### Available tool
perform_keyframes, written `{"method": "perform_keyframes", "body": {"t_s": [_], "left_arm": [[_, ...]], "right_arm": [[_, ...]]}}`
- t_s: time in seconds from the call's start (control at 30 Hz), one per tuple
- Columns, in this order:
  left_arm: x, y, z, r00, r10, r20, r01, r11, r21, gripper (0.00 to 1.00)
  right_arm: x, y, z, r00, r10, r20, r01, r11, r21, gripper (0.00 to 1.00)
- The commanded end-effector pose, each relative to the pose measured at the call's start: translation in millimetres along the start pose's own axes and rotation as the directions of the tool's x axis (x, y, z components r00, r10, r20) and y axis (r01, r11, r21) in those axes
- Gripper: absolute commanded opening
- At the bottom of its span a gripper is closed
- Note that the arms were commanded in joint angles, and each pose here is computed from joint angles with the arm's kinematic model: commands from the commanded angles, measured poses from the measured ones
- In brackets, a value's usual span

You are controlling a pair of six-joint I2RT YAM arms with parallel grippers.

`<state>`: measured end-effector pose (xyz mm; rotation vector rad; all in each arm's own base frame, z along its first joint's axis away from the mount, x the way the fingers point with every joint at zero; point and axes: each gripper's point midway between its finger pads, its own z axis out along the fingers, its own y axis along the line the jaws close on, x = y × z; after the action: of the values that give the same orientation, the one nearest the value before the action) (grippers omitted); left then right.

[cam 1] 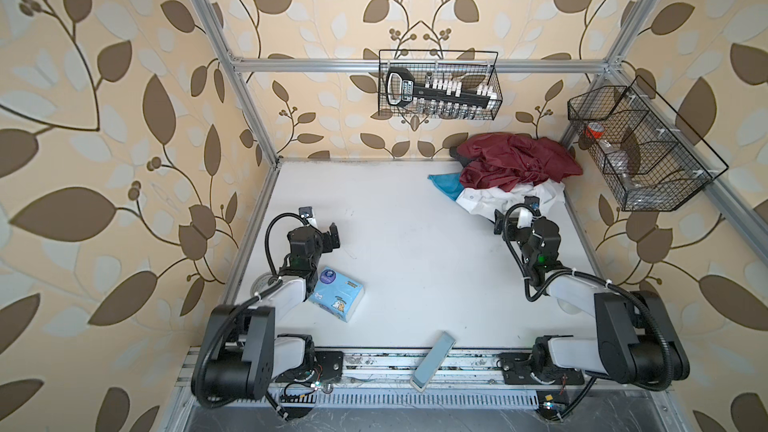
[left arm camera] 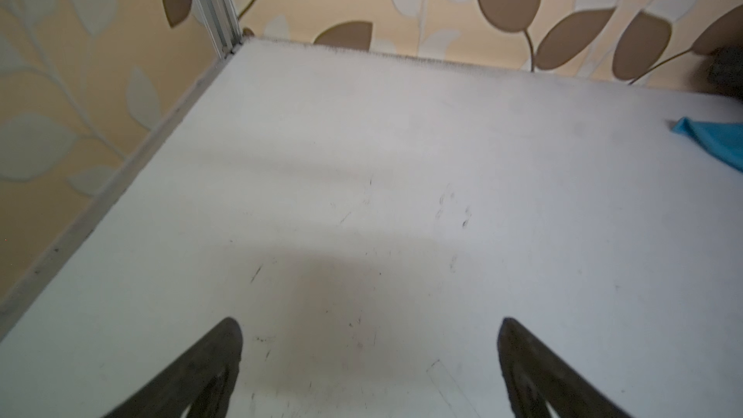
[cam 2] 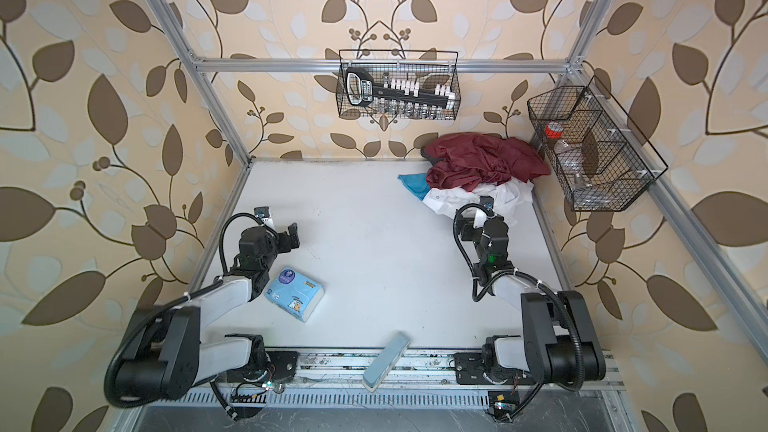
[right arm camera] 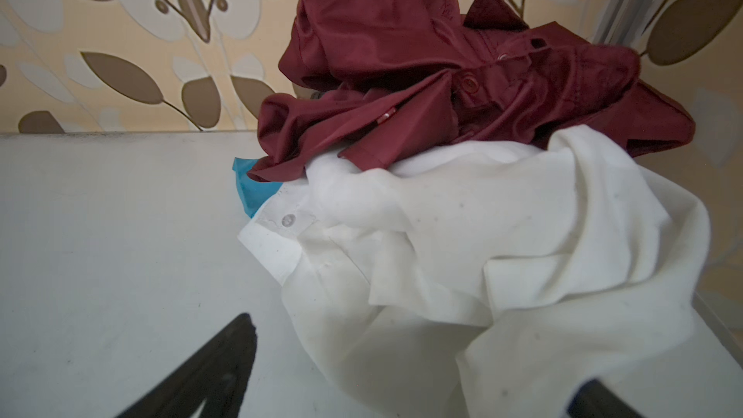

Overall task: Pick out a specific cloth from the pile
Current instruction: 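Reach the right gripper into the pile and grasp the white shirt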

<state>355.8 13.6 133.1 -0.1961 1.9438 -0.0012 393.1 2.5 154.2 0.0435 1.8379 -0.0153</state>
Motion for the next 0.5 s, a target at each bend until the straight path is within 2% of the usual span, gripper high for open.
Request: {"method": "perform_keyframes", "body": {"t_s": [0.0,0.1,0.23,0.33,0.47], "left_arm": [[-13,-9,-20,0.999,-0.034,-0.032,0.036,0.998,0.054,0.99],[-24,-40,-44,0.998,-0.058,-0.021,0.062,0.969,0.237,0.99],[-26,-78,-62,0.997,-0.068,-0.034,0.076,0.884,0.462,0.99],[-24,-106,-72,0.996,-0.038,-0.078,0.077,0.795,0.602,0.99],[-19,-141,-86,0.989,0.032,-0.142,0.088,0.647,0.758,0.99]], "right_arm": [[20,-1,-7,0.989,0.022,-0.150,-0.018,0.999,0.028,0.98],[2,8,-16,0.984,0.056,-0.167,-0.057,0.998,-0.002,0.98],[-24,6,-25,0.975,0.085,-0.204,-0.082,0.996,0.020,0.99],[-37,-1,-27,0.962,0.084,-0.258,-0.067,0.995,0.071,1.00],[-38,-3,-27,0.936,0.065,-0.346,-0.039,0.996,0.083,1.00]]}}
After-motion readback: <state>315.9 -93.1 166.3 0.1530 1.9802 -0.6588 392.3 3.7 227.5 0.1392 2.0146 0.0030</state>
